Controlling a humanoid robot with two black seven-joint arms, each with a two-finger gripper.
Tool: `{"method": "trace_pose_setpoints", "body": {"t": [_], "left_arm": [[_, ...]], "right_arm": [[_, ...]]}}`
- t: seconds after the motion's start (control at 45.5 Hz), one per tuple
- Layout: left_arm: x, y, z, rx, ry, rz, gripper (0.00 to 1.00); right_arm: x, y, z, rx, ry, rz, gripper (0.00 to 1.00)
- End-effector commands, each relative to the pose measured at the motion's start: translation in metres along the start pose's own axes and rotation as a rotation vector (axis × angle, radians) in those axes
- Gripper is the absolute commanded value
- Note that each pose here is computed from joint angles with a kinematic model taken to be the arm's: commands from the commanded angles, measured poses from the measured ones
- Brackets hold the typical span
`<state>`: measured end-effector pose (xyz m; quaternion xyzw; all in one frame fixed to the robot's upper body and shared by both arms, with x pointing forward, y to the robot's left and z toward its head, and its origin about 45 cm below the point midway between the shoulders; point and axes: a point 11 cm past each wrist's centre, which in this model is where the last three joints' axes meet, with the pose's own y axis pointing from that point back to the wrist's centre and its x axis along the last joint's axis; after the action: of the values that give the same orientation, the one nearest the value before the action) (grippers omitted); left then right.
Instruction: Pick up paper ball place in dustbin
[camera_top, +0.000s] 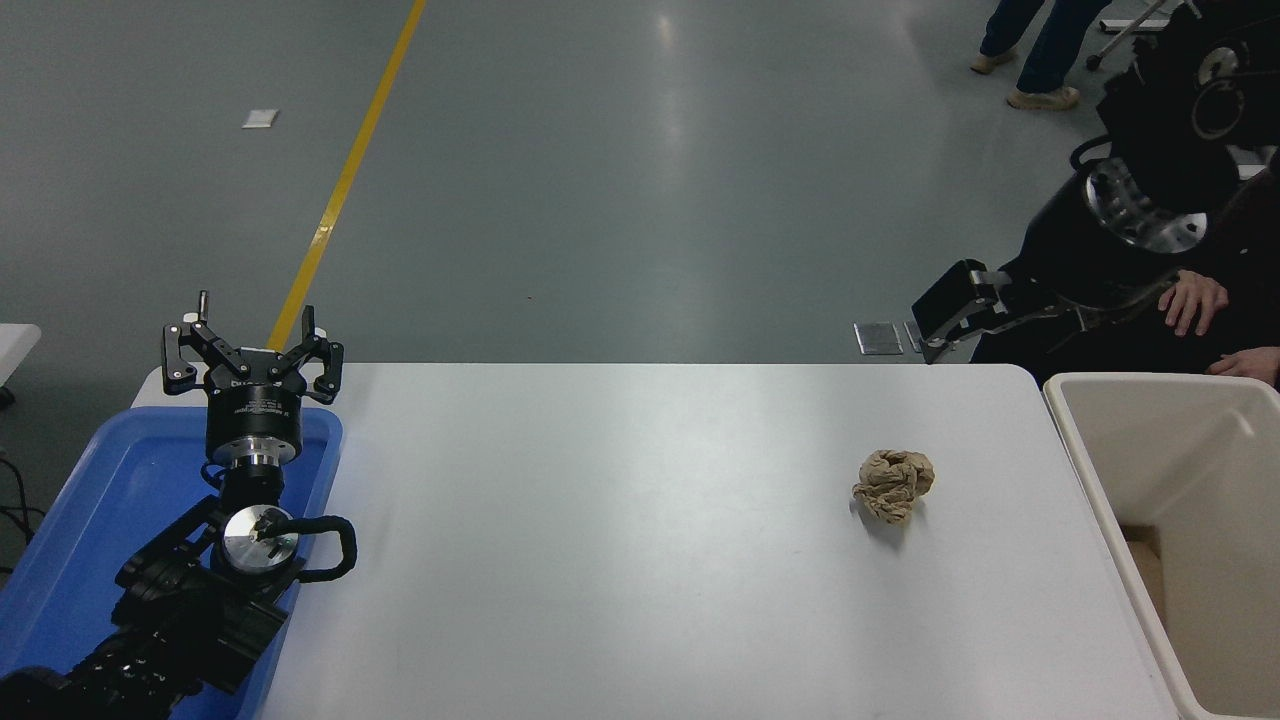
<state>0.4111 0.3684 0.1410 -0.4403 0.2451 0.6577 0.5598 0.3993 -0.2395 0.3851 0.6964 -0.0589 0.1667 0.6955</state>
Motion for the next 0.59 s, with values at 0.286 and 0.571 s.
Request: {"method": "trace_pose_setpoints", "body": {"t": [0.286,0.571], "left_arm": [[0.0,0.0,0.0,0.0,0.001,0.0,0.99],[-0.001,0.0,0.0,0.001,0.001,-0.002,0.99]], "right_arm": [[-0.003,-0.129,0.013,-0.034,-0.044,0.056,1.0],[-0.037,-0.205,0.032,-0.102,0.007,0.061,1.0]]}}
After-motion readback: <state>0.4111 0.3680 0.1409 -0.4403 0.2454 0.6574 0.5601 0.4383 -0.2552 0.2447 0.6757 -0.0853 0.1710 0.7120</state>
